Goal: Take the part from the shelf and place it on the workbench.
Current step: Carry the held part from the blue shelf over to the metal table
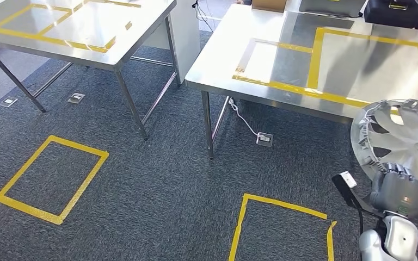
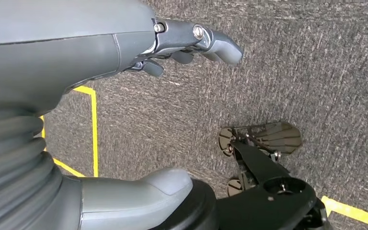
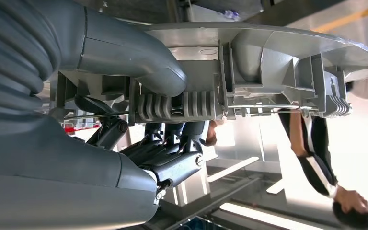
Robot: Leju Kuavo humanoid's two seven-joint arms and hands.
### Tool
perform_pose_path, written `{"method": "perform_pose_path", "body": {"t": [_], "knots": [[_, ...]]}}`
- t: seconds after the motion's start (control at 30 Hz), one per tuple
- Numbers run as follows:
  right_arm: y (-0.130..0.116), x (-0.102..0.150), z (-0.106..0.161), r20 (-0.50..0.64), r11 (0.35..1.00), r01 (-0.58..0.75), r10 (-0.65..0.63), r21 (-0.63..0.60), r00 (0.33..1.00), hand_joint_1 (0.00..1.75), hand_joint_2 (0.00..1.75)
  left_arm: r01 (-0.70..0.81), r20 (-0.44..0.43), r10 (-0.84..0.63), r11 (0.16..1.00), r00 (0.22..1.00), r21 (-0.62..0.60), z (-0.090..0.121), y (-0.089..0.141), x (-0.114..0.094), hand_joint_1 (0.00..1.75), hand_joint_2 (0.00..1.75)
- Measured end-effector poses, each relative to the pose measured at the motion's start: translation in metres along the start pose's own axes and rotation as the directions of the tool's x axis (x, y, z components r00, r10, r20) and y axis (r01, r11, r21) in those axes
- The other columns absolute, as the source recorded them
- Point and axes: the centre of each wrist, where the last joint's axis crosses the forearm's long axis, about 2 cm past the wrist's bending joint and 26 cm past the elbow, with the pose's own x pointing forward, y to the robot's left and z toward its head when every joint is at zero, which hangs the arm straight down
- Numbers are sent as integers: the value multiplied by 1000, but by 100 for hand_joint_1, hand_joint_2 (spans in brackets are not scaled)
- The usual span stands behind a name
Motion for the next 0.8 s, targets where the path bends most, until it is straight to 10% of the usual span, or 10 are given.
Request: {"method": "perform_pose_path", "body": {"t": [0.8], "knots": [[-30, -2, 23, 7, 999, 42, -42, -18, 999, 175, 175, 35, -6, -36, 999, 999, -19, 1, 3, -1, 0, 175]]}}
